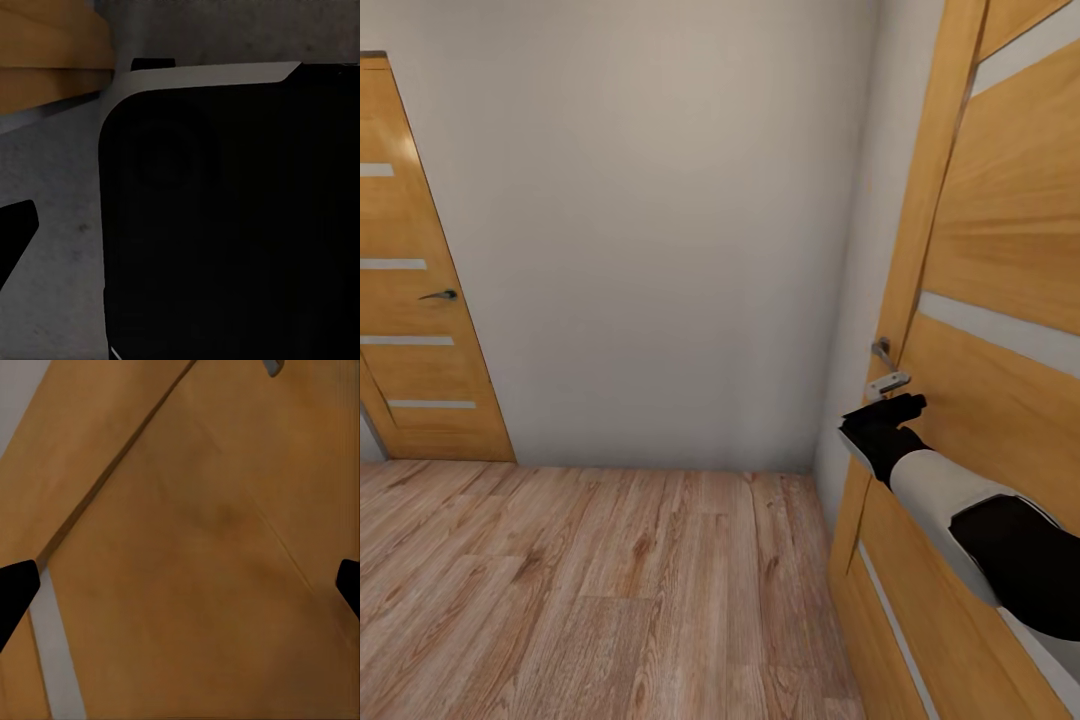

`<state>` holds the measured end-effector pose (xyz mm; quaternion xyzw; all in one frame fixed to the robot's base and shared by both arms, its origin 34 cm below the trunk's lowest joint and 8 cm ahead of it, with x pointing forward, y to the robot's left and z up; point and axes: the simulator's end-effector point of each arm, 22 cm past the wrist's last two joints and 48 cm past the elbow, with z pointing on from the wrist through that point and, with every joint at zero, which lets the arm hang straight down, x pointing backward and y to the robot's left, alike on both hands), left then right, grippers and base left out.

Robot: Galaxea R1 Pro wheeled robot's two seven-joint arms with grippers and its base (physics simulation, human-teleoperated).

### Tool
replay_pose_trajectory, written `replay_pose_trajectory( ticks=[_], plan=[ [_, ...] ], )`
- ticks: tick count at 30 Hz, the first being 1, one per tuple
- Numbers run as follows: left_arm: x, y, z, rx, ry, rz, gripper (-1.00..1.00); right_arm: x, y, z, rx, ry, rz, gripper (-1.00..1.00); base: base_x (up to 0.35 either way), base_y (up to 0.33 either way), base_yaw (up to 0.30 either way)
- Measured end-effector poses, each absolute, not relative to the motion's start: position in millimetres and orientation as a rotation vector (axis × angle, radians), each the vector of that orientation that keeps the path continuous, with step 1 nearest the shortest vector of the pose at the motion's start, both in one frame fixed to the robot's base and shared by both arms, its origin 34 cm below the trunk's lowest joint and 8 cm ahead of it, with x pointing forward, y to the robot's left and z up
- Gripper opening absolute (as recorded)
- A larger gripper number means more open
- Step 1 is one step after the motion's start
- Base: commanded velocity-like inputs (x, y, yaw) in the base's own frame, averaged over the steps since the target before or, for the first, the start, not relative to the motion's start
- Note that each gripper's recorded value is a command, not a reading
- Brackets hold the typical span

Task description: Move the two storage containers from the living room to the garage. In the garage, place one container on the floor and stack the other container on top of it (either order is fine).

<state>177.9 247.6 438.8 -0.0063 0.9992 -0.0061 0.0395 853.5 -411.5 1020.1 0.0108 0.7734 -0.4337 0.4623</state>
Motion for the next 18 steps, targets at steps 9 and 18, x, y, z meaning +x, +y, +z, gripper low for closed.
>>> replay_pose_trajectory(
  ticks=[9,18],
  plan=[
    [177.5,247.6,438.8,-0.02,3.063,-0.019,1.0,853.2,-414.2,1020.5,0.028,1.9,-1.07,1.0,0.0,0.0,0.0],
    [178.0,247.6,438.8,-0.02,3.062,-0.019,1.0,850.9,-418.4,1021.7,0.04,1.899,-1.084,1.0,0.0,0.0,0.0]
  ],
)
